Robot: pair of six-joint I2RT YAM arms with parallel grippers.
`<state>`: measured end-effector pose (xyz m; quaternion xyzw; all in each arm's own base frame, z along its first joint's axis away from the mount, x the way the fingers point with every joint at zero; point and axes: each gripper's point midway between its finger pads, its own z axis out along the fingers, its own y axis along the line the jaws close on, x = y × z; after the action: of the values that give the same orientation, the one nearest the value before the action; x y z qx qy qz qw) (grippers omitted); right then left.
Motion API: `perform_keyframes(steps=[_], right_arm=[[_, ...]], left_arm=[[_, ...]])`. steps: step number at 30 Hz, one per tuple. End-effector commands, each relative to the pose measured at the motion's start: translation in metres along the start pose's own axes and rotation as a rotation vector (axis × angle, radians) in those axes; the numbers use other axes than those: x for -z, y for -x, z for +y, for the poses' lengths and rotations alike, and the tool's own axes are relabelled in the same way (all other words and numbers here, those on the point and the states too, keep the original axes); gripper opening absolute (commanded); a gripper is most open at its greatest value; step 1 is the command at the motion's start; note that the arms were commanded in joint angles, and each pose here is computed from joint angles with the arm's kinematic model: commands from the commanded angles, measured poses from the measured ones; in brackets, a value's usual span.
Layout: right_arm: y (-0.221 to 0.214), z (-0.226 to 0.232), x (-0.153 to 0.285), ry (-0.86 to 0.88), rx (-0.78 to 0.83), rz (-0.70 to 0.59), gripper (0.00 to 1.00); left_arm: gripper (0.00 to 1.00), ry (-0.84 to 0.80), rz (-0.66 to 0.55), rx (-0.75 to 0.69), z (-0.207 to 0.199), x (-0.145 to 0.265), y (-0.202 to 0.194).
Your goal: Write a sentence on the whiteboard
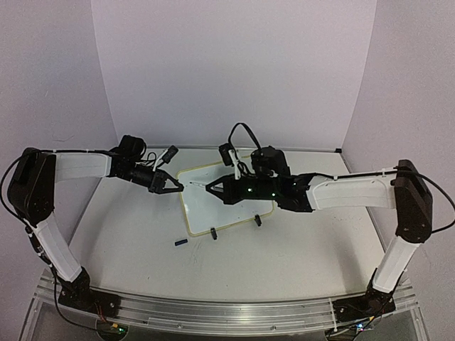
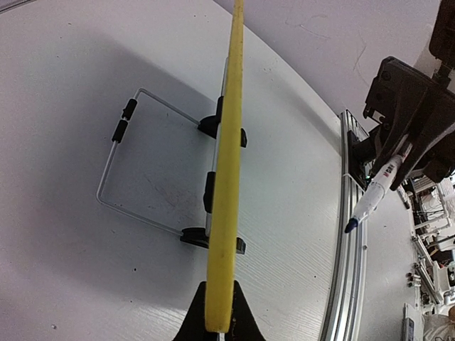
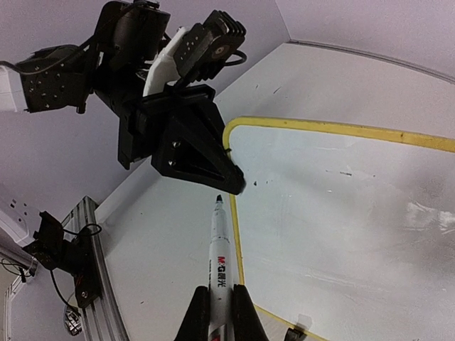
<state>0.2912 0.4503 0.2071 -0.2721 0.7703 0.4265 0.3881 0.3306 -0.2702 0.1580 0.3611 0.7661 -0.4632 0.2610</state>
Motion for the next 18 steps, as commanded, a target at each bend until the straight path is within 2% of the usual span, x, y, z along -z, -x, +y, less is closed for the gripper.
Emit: perform_keyframes(steps=[1,18], right_arm=[[0.022,0.011,-0.012,0.044,0.053,-0.047,0.00],[0.021,-0.008,-0.036,-0.015,0.063,-0.051,0.00]], left_arm=[[0.00,0.007,0.005,-0.040,0.002,-0.001,0.008],[0.00,0.010,0.010,-0.039,0.004,-0.002,0.009]])
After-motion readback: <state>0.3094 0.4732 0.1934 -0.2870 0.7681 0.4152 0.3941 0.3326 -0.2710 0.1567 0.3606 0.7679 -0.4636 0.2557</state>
